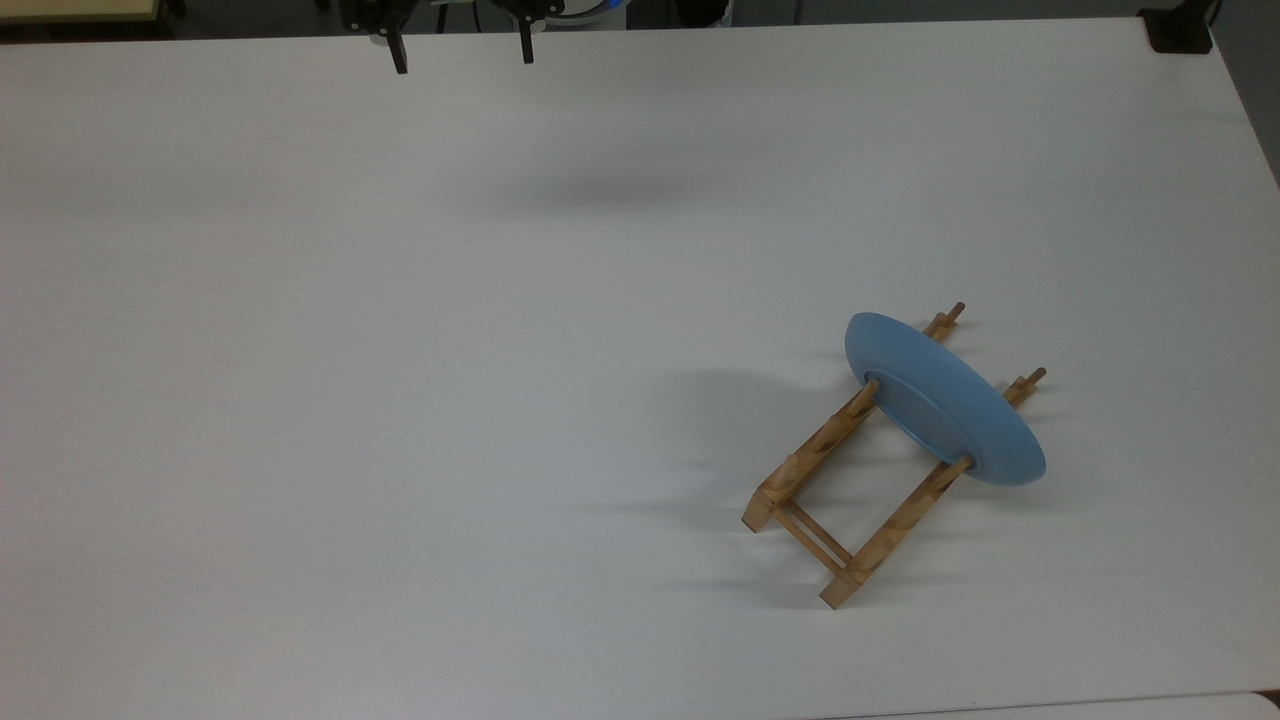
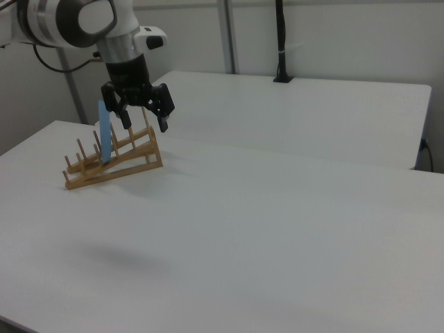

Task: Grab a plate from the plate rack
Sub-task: 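Move the open gripper toward the blue plate's rim on the rack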

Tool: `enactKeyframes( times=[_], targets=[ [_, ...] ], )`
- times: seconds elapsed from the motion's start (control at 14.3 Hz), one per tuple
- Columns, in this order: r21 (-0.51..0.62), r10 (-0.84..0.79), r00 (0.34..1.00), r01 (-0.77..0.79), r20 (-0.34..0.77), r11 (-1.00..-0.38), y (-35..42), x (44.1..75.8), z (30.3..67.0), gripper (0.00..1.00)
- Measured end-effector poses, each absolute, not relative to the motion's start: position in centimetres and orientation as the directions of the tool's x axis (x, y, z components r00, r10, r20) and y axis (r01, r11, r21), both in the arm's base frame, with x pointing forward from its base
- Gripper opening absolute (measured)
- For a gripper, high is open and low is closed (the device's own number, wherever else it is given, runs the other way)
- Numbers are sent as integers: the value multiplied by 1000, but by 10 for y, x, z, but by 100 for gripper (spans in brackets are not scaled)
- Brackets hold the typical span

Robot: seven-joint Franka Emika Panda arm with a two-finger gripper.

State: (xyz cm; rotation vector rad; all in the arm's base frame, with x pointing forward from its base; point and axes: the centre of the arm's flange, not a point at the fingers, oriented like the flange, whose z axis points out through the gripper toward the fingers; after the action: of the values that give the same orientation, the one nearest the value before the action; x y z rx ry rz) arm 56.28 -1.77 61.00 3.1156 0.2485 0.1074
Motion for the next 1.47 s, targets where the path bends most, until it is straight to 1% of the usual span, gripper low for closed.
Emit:
enactKeyframes(
  times=[0.14, 0.28, 0.56, 0.7, 0.84, 1.05, 1.26, 1.47],
  targets=[
    [20, 174, 982, 173, 69, -985, -11, 563, 611, 100],
    [25, 210, 973, 209, 95, -978, 10, 565, 616, 100],
    [49, 280, 932, 277, 229, -960, 60, 576, 629, 100],
    [50, 284, 914, 282, 289, -958, 85, 585, 626, 100],
    [38, 263, 900, 267, 348, -963, 112, 599, 614, 100],
    [-8, 179, 887, 202, 426, -979, 150, 622, 586, 100],
    [-57, 115, 875, 160, 470, -985, 184, 636, 557, 100],
    [-95, 92, 862, 160, 498, -983, 224, 642, 532, 100]
  ],
)
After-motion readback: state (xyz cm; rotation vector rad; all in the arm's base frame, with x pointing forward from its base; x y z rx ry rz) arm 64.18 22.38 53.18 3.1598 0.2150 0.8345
